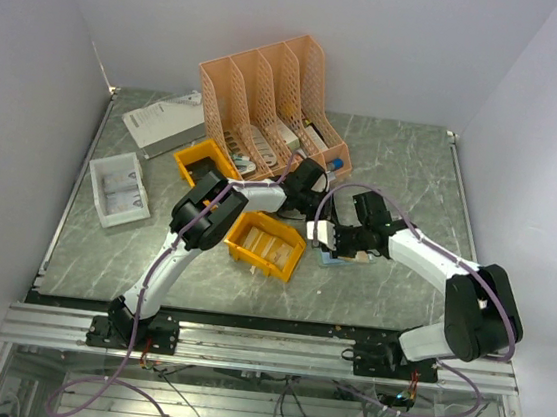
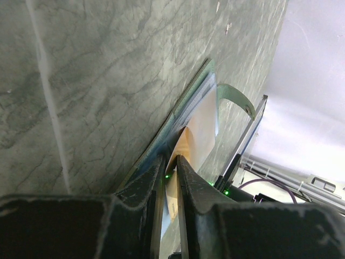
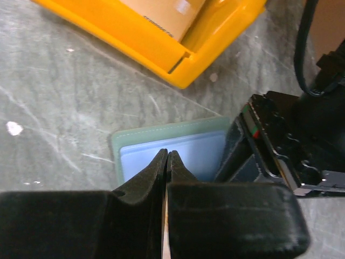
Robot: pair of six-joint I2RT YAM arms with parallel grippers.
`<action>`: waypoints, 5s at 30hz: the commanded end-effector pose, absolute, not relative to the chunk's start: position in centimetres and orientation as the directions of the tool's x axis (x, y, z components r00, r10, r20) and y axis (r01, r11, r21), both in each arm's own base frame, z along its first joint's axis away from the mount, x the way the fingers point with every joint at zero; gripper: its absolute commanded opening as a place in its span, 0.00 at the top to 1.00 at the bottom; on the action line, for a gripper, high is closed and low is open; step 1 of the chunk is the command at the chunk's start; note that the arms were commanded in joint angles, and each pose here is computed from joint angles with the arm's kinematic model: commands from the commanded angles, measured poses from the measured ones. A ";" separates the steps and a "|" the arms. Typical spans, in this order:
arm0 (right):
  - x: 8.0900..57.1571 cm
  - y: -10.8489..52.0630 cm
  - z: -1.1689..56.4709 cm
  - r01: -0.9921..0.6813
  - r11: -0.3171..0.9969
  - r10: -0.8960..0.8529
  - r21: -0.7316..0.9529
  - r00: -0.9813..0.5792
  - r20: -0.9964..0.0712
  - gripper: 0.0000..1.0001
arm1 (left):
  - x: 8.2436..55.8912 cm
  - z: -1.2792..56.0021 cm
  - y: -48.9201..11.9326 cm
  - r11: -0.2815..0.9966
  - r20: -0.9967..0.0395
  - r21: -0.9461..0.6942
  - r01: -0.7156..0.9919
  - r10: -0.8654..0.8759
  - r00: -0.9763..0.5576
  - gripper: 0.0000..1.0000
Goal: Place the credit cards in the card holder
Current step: Insert the credit card into the card holder, then pick up the credit card from the storage box.
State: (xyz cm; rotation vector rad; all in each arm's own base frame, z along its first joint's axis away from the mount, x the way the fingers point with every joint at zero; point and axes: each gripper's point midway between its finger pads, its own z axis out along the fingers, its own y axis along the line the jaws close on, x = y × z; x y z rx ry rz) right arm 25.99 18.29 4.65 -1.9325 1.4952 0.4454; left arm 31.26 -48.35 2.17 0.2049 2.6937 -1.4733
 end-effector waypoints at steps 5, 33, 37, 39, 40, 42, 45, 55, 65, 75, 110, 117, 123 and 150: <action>28.2 17.5 3.6 -0.942 -0.119 -0.817 -0.315 0.273 -0.507 1.00 | 29.5 -0.6 -47.6 0.571 -0.048 -0.814 0.103 0.112 -0.993 0.75; 28.1 17.6 4.6 -0.933 -0.133 -0.815 -0.334 0.295 -0.500 0.98 | 29.7 -0.8 -47.3 0.576 -0.046 -0.811 0.102 0.111 -0.993 0.71; 28.1 17.7 3.8 -0.939 -0.134 -0.830 -0.318 0.281 -0.482 0.98 | 29.7 -0.8 -47.4 0.574 -0.046 -0.812 0.102 0.111 -0.993 0.71; 28.2 17.7 3.4 -0.939 -0.139 -0.842 -0.314 0.279 -0.463 0.99 | 29.8 -0.7 -47.4 0.574 -0.045 -0.813 0.101 0.111 -0.993 0.71; 28.2 17.7 3.2 -0.939 -0.142 -0.845 -0.312 0.279 -0.456 0.99 | 29.7 -0.7 -47.4 0.573 -0.044 -0.813 0.101 0.112 -0.993 0.71; 28.1 17.7 2.8 -0.940 -0.147 -0.852 -0.307 0.277 -0.443 1.00 | 29.8 -0.7 -47.4 0.574 -0.044 -0.813 0.100 0.111 -0.993 0.71; 28.5 17.3 2.6 -0.941 -0.139 -0.870 -0.307 0.264 -0.417 1.00 | 29.7 -0.7 -47.4 0.572 -0.044 -0.814 0.102 0.113 -0.993 0.71; 28.2 15.7 2.1 -0.954 -0.171 -0.910 -0.248 0.249 -0.331 1.00 | 29.8 -0.7 -47.2 0.575 -0.043 -0.812 0.099 0.111 -0.993 0.71; 28.5 14.6 2.5 -0.960 -0.149 -0.922 -0.238 0.222 -0.319 1.00 | 29.9 -0.6 -47.0 0.573 -0.044 -0.814 0.097 0.106 -0.993 0.68; 28.8 12.6 2.4 -0.973 -0.101 -0.931 -0.207 0.166 -0.325 1.00 | 30.2 -0.4 -46.8 0.576 -0.046 -0.812 0.094 0.098 -0.994 0.60; 20.9 12.8 4.2 -0.870 -0.456 -0.628 -0.187 0.463 -0.625 1.00 | 33.9 19.1 -43.5 0.477 -0.673 -0.664 0.575 -0.048 -0.738 0.60; 20.9 13.2 1.6 -0.877 -0.470 -0.692 -0.102 0.438 -0.574 1.00 | 34.3 23.4 -35.9 0.655 -0.827 -0.497 0.569 -0.158 -0.540 0.60; 22.0 13.6 1.3 -0.897 -0.428 -0.724 -0.116 0.416 -0.550 1.00 | 33.6 24.8 -30.0 0.721 -0.841 -0.484 0.496 -0.225 -0.493 0.55; 26.7 15.6 4.1 -0.975 -0.142 -0.774 -0.169 0.216 -0.595 1.00 | 28.8 19.7 -18.5 0.888 -0.764 -0.451 0.089 -0.332 -0.553 0.25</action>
